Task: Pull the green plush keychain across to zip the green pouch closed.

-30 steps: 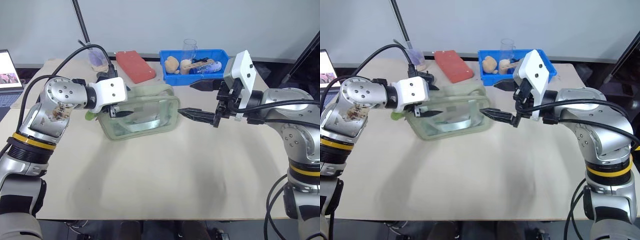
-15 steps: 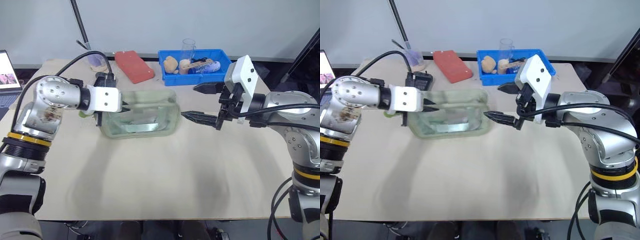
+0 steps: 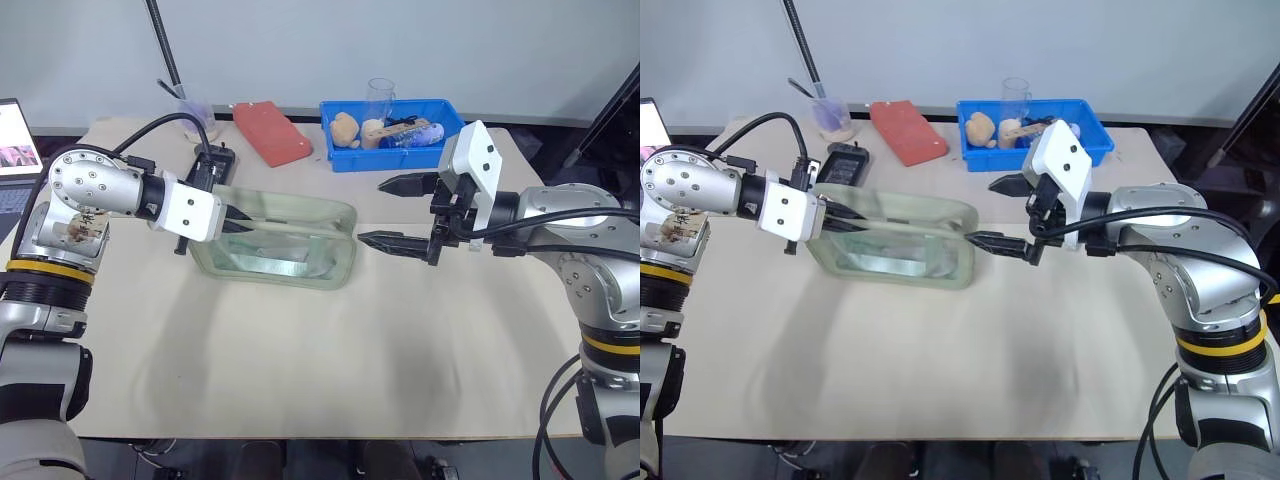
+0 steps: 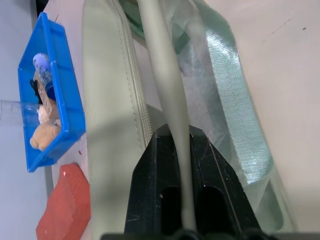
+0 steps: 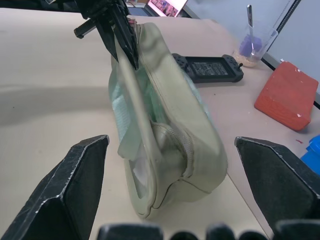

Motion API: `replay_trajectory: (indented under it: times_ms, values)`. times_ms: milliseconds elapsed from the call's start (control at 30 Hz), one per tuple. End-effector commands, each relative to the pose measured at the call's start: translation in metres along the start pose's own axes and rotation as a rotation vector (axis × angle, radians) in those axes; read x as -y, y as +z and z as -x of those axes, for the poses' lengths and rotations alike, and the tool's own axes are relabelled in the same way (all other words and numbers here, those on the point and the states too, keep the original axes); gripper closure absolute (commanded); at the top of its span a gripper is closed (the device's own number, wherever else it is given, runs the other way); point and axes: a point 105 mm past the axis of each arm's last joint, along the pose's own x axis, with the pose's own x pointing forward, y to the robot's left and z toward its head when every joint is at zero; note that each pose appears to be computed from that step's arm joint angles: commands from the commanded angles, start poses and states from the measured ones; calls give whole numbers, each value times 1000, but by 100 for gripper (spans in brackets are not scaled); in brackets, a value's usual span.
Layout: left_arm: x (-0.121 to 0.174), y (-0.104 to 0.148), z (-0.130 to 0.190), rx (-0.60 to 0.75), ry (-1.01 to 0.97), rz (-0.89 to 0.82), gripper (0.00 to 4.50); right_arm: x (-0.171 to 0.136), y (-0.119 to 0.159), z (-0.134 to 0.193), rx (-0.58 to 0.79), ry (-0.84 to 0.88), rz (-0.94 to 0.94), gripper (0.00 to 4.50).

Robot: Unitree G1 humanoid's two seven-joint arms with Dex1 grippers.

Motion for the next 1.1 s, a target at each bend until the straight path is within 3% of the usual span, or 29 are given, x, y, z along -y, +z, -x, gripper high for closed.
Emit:
replay_trajectory:
  times_ms: [33, 133, 333, 600, 733, 1033, 1100]
  values:
    - [-7, 3, 9, 11, 53, 33, 410, 4, 6, 2, 3, -15, 56, 0]
    - [-8, 7, 7, 30, 61, 68, 296, 6, 6, 1, 1, -16, 64, 0]
    - [-18, 24, 16, 96, 123, 151, 10, 3, 4, -7, -30, 15, 137, 0]
    - [-17, 79, 31, 390, 144, 537, 4, 2, -6, -36, -52, 49, 198, 0]
    - [-5, 84, 34, 377, 126, 618, 0, 3, -16, -49, -66, 60, 193, 113]
    - [12, 72, 43, 300, 228, 738, 0, 3, -33, -60, -86, 104, 188, 429]
    - [12, 53, 58, 269, 349, 833, 0, 2, -34, -59, -80, 116, 187, 447]
